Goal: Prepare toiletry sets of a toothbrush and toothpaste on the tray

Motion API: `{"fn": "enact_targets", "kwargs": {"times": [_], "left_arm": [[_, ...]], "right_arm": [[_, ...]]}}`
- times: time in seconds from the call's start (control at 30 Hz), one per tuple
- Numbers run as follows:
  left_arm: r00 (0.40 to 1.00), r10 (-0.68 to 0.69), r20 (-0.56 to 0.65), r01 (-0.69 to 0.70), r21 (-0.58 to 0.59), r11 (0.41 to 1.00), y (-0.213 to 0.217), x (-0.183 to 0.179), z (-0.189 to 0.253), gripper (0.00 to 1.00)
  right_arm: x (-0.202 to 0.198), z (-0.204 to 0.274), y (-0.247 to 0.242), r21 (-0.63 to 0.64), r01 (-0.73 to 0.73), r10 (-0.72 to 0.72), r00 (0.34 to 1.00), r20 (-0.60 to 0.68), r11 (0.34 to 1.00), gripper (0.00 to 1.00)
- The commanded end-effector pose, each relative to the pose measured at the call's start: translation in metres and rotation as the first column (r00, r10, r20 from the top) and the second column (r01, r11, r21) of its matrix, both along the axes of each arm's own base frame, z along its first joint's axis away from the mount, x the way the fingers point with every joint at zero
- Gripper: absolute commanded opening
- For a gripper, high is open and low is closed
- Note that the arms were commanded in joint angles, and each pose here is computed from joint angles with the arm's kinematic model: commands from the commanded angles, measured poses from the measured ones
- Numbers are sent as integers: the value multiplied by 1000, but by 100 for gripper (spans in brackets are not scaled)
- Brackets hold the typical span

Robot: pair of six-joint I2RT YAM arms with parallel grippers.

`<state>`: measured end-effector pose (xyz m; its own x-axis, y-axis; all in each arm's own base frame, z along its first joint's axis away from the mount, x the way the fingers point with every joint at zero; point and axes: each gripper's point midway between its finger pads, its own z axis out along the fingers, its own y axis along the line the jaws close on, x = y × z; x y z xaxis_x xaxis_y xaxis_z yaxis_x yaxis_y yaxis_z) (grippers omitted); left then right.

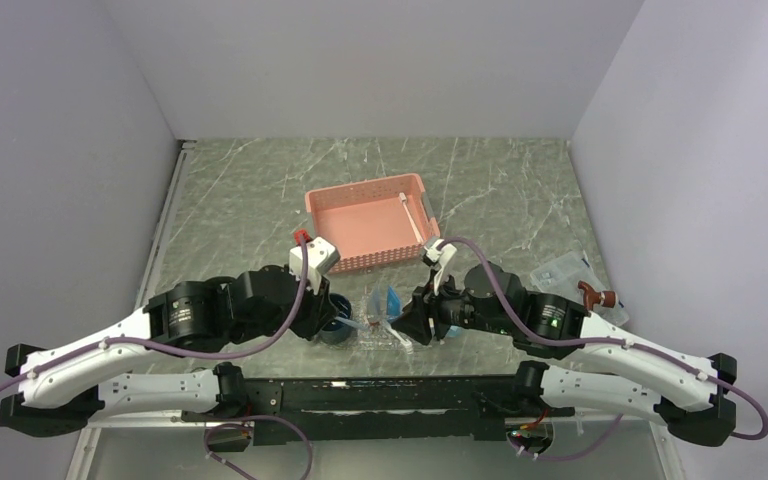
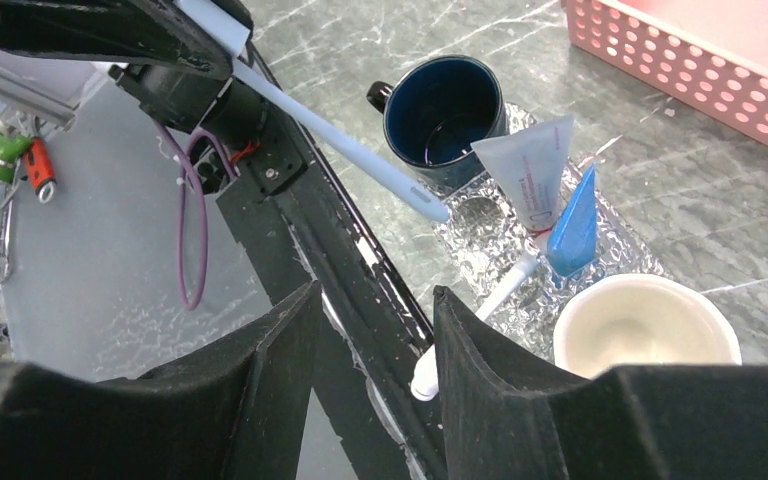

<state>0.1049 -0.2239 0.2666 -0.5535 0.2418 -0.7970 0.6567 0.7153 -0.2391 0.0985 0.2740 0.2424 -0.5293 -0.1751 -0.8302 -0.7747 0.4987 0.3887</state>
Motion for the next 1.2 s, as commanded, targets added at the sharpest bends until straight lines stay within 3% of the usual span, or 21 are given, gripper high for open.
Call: {"fn": "enact_targets", "kwargs": {"times": [0.0, 1.17], "left_arm": [[995, 84, 60, -82, -42, 996, -1, 14, 14, 0], [997, 60, 54, -64, 77, 995, -36, 25, -45, 0]], "right_arm": [[4, 16, -2, 70, 29, -31, 999, 30, 997, 47], [4, -2, -2, 46, 37, -37, 999, 5, 998, 47]]}}
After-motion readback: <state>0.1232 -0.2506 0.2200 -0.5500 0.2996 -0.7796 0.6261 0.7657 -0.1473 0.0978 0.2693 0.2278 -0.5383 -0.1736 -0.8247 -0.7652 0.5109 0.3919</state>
